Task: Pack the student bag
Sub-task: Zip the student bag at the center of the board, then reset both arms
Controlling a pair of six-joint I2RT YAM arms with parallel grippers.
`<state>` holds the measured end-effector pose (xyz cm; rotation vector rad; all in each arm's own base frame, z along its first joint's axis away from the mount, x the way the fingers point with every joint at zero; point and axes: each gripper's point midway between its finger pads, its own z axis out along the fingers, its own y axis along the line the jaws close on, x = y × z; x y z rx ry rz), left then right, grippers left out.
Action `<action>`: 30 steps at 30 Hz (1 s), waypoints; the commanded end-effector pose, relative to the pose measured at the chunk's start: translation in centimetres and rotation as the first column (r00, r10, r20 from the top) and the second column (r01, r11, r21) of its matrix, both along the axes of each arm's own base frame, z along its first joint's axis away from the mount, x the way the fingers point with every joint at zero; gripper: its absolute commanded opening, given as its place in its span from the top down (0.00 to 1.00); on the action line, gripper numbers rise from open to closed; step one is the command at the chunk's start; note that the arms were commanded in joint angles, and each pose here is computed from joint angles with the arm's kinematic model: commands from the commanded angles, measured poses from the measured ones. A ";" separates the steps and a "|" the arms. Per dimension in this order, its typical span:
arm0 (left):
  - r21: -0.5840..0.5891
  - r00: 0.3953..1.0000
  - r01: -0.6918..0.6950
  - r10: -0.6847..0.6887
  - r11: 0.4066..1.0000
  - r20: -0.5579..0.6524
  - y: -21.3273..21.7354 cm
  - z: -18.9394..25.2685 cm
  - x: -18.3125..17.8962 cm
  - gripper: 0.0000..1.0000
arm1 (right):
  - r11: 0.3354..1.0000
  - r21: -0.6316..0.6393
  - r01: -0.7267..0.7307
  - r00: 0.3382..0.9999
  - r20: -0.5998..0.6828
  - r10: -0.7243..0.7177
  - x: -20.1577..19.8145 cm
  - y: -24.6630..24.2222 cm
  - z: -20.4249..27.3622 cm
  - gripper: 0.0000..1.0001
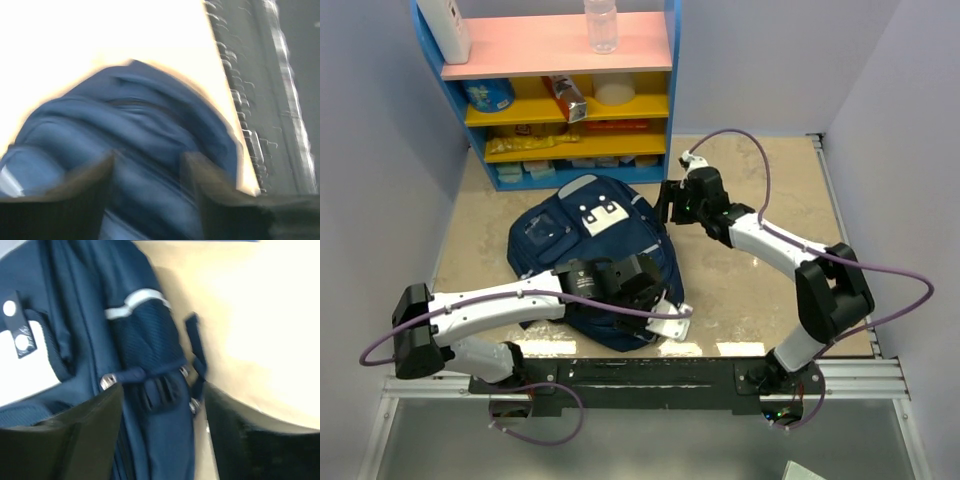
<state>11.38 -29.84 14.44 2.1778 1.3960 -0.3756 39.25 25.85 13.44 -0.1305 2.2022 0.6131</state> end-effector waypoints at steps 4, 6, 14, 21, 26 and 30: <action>-0.282 0.947 -0.248 0.293 0.927 0.131 -2.5 9.6 6.2 0.00 | 0.989 -0.084 0.125 0.990 0.072 -0.119 -1.3 -4.9 5.5 0.20; -0.349 0.923 -0.306 0.366 0.886 0.120 -2.1 13.4 8.0 0.00 | 0.990 -0.076 0.115 0.990 0.090 -0.108 -2.1 -5.3 6.5 0.20; -0.516 0.683 -0.624 0.730 0.586 0.003 9.5 19.1 17.1 0.00 | 0.984 -0.095 0.152 0.982 0.128 -0.139 -4.6 -7.7 6.9 0.01; -0.468 0.519 -0.791 0.837 0.393 -0.173 17.8 14.1 19.1 0.00 | 0.985 -0.087 0.147 0.981 0.144 -0.133 -6.6 -8.7 6.5 0.02; -0.450 0.369 -0.859 0.905 0.244 -0.213 24.5 10.1 20.3 0.00 | 0.981 -0.115 0.158 0.978 0.154 -0.139 -7.3 -9.6 6.6 0.01; -0.436 0.276 -0.888 0.927 0.144 -0.254 27.9 7.2 20.6 0.00 | 0.977 -0.134 0.167 0.977 0.157 -0.146 -7.9 -10.4 6.7 0.01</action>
